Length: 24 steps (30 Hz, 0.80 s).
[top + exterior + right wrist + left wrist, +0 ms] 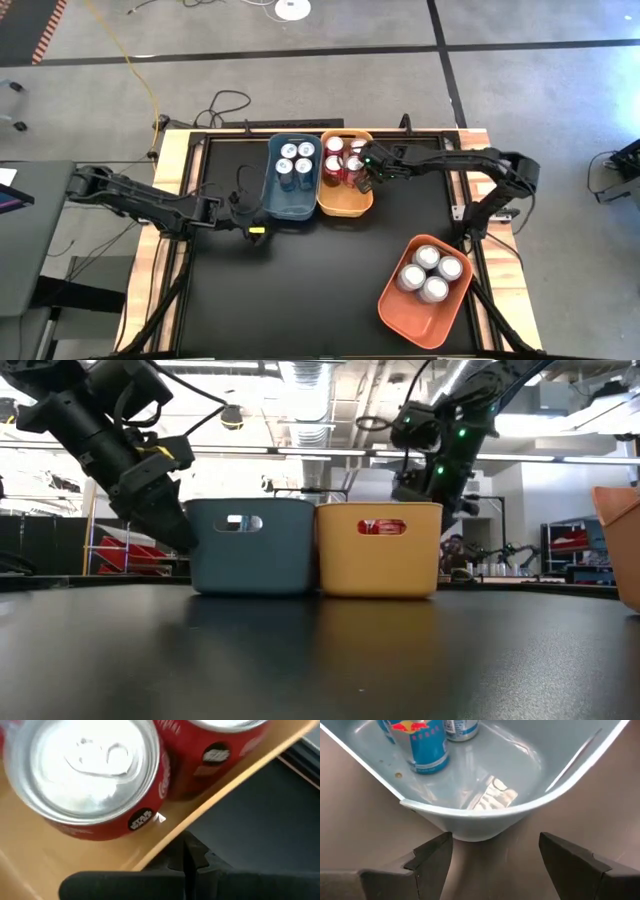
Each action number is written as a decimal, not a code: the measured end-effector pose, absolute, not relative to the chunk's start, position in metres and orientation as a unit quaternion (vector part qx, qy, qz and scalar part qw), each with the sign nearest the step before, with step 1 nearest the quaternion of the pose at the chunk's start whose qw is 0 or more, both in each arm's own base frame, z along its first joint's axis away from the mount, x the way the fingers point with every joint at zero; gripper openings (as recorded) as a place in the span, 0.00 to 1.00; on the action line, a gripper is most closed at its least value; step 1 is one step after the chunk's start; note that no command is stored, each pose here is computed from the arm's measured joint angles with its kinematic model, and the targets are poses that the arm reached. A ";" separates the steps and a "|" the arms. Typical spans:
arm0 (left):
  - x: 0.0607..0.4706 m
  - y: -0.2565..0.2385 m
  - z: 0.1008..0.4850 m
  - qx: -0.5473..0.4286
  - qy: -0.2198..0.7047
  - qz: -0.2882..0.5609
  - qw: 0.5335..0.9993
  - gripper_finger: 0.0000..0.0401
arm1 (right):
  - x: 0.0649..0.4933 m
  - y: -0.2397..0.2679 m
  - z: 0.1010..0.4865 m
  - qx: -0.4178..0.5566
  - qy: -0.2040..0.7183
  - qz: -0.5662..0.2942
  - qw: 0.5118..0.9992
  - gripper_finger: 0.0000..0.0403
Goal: Sort soda cans
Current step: Adjust the bins
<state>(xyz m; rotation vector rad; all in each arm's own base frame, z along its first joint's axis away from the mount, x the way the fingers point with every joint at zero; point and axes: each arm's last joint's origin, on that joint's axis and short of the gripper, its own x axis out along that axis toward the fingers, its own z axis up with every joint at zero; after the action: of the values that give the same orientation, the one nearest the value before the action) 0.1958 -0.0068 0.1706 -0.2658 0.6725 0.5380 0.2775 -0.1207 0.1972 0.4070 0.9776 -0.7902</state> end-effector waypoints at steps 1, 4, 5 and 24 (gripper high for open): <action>0.195 -0.008 0.171 -0.129 0.323 0.265 0.900 0.72 | 0.280 -0.121 0.195 0.185 0.453 -0.364 0.793 0.01; 0.195 -0.011 0.170 -0.125 0.321 0.266 0.901 0.72 | 0.289 -0.124 0.189 0.167 0.441 -0.358 0.806 0.01; 0.195 -0.013 0.170 -0.124 0.321 0.263 0.901 0.72 | 0.292 -0.124 0.189 0.164 0.433 -0.358 0.811 0.01; 0.181 -0.016 0.162 -0.087 0.358 0.319 0.873 0.72 | 0.302 -0.121 0.192 0.168 0.407 -0.336 0.833 0.01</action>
<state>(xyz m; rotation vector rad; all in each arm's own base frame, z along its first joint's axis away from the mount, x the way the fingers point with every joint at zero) 0.1813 -0.0157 0.1623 -0.1819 0.7485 0.6663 0.3017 -0.1207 0.1924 0.3562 0.8618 -0.7117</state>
